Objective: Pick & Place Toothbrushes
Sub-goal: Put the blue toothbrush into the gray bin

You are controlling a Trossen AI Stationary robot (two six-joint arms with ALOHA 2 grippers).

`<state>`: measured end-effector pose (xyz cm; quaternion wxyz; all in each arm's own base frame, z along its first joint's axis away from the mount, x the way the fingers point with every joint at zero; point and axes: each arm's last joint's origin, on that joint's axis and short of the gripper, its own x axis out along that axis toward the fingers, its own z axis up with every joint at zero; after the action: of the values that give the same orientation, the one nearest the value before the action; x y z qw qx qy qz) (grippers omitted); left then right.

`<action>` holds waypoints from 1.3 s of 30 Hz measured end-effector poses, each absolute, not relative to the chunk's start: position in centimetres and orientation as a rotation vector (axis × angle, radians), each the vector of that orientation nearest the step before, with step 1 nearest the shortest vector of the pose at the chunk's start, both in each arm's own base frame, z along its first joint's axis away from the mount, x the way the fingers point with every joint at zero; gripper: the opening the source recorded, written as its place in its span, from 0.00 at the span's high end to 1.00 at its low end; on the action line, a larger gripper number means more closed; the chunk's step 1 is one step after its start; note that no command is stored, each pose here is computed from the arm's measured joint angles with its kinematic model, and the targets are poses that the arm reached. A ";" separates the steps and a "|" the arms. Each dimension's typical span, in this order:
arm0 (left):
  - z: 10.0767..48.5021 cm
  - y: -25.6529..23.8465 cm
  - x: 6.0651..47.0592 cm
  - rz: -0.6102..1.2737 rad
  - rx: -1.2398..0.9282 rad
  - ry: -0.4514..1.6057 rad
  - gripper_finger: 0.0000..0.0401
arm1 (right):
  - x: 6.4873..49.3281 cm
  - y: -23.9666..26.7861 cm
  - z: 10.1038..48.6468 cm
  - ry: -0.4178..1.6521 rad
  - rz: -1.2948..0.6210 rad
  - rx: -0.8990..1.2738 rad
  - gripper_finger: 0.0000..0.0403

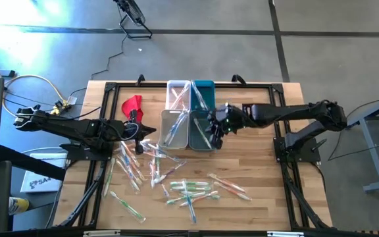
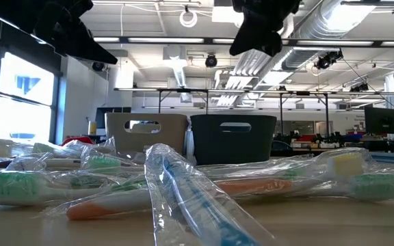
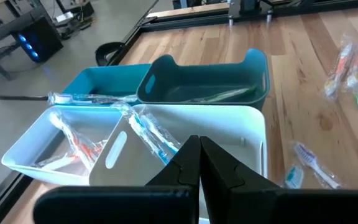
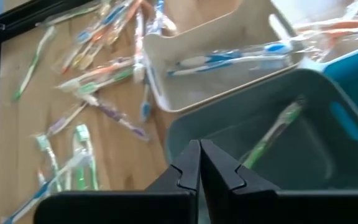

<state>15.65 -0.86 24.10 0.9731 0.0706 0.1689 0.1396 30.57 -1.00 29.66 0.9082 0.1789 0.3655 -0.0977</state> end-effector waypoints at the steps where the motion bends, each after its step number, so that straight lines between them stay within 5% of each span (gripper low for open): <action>1: 24.1 -0.9 15.7 0.282 0.142 0.340 1.00 | 30.6 -0.4 29.7 0.754 -0.203 0.368 0.99; 13: 24.1 -0.9 15.7 0.276 0.001 0.322 1.00 | 30.0 6.6 29.6 0.714 -0.254 0.372 0.99; 23: 24.2 -1.7 15.8 0.037 -0.180 0.326 1.00 | 27.8 11.2 29.0 0.680 -0.391 0.367 0.99; 31: 23.9 -1.9 16.6 0.024 -0.217 0.328 1.00 | 24.6 12.3 27.8 0.797 -0.555 0.300 0.99; 39: 21.5 -2.4 19.7 -0.002 -0.215 0.426 1.00 | 24.4 11.8 27.8 0.881 -0.515 0.249 0.99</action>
<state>19.68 -2.41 21.51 0.9717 -0.1066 0.2110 -0.0012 24.36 11.78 27.78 0.8652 0.1189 0.4205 -0.2458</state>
